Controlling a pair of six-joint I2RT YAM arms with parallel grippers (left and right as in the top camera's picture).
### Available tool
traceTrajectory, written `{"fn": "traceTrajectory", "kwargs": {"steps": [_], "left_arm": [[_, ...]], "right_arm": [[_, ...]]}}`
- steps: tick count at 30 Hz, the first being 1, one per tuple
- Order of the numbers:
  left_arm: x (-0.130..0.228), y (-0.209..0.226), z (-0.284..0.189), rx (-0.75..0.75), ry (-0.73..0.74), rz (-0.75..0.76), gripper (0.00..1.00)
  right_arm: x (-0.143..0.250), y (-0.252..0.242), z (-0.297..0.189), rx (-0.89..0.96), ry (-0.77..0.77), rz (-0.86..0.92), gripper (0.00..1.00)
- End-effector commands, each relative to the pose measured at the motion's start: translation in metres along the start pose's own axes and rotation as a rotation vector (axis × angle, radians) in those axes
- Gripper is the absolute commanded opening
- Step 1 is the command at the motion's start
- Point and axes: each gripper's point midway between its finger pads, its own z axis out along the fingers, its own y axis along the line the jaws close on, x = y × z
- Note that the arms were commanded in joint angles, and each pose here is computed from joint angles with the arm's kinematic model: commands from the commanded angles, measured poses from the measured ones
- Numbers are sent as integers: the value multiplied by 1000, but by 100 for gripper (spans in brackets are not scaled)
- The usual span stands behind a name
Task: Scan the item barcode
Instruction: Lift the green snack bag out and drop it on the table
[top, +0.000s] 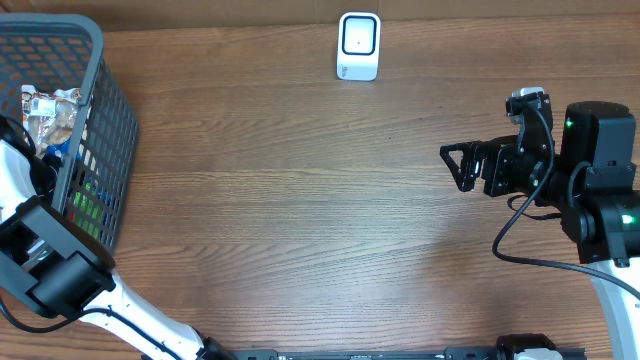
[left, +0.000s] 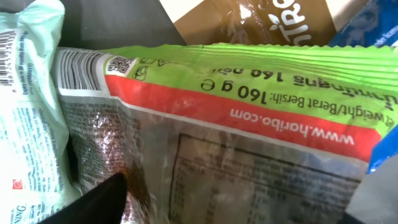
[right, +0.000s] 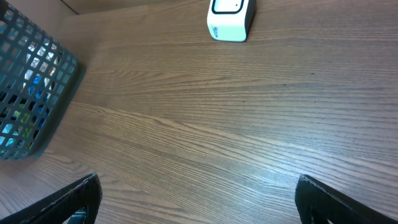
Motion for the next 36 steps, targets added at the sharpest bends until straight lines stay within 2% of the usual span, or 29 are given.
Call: {"fn": "traceTrajectory", "kwargs": {"steps": [1,3,4,9,14,20,21,28,31,36], "left_arm": [[14,1,33,-40,79,2,52],[15,1,35,-42,84,4,14],[14,1,34,-41,82,4,4],[5,-2,11,-14,40,-1,4],[-19,-7,-49,43,-79,-4,4],[-39,-6,-167,148,-328,-3,4],[-39,-3,-202,178,-405,-1,4],[-17,10,-315,295,-654,0,4],[2,-5,-353,407,-725,98,4],[58,-61,-396,644,-751,436,4]], "right_arm": [[-11,6,-7,-3,-32,-18,100],[-11,6,-7,-3,-32,-17,100],[-11,6,-7,-2,-32,-18,100],[-11,6,-7,-3,-32,-17,100],[-11,6,-7,-3,-32,-17,100],[-11,6,-7,-3,-32,-17,100],[-11,6,-7,-3,-32,-17,100],[-11,6,-7,-3,-32,-17,100],[-11,6,-7,-3,-32,-18,100],[-11,6,-7,-3,-32,-17,100]]}}
